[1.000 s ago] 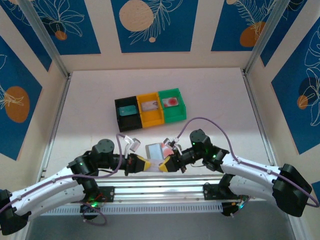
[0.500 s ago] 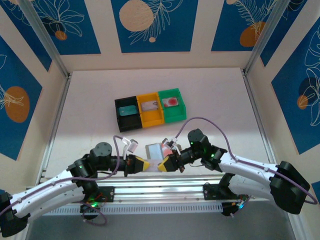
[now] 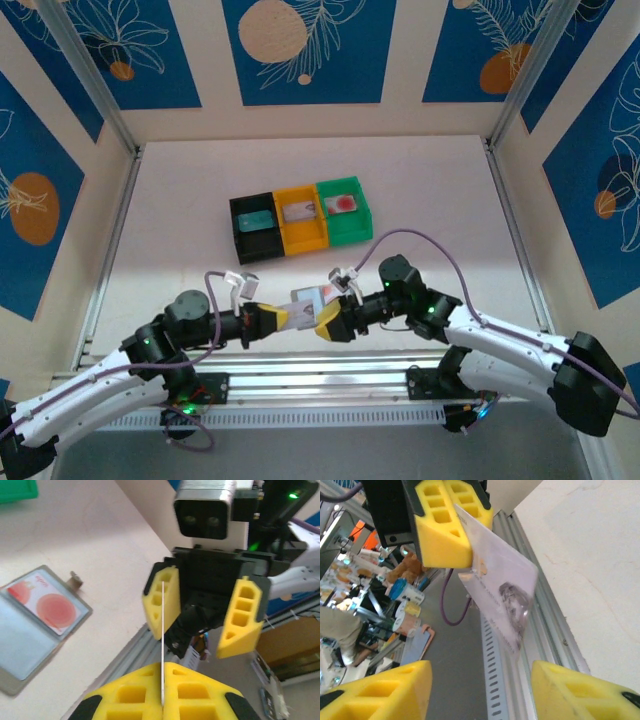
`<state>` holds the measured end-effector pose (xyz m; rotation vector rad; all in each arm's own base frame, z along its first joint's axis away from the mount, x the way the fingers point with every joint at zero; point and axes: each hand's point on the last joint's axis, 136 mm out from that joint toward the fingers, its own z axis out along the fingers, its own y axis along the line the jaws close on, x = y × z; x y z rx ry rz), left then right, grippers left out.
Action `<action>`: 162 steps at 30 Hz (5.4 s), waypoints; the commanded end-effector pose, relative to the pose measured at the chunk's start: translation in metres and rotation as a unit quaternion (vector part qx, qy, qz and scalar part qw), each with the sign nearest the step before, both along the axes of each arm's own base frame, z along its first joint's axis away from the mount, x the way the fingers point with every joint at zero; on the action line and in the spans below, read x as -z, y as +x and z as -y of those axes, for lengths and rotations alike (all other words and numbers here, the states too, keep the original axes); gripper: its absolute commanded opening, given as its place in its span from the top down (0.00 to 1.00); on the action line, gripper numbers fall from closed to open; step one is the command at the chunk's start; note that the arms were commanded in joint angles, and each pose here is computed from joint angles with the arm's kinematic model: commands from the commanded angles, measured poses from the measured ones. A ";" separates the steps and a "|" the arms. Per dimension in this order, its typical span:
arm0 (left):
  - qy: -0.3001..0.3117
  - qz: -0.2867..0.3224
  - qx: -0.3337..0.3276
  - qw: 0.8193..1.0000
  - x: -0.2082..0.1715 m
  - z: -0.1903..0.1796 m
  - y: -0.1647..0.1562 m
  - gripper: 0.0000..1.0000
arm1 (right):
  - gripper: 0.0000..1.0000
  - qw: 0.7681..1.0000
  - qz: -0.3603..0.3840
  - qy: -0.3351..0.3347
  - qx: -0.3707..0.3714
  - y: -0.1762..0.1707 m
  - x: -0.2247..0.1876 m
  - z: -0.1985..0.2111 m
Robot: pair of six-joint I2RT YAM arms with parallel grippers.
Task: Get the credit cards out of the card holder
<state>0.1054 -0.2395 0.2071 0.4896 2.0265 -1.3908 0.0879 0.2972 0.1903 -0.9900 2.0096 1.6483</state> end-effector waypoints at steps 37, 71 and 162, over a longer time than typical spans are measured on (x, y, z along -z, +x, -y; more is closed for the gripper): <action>0.145 -0.060 -0.189 0.969 0.008 0.015 0.216 1.00 | 0.01 0.855 0.148 -0.214 0.448 0.068 -0.048 0.181; 0.171 -0.177 -0.284 0.927 0.091 0.027 0.334 1.00 | 0.01 0.865 0.148 -0.179 0.445 0.064 -0.050 0.179; 0.211 -0.172 -0.276 0.922 0.048 0.013 0.391 0.82 | 0.01 0.880 0.111 -0.163 0.433 0.070 -0.048 0.170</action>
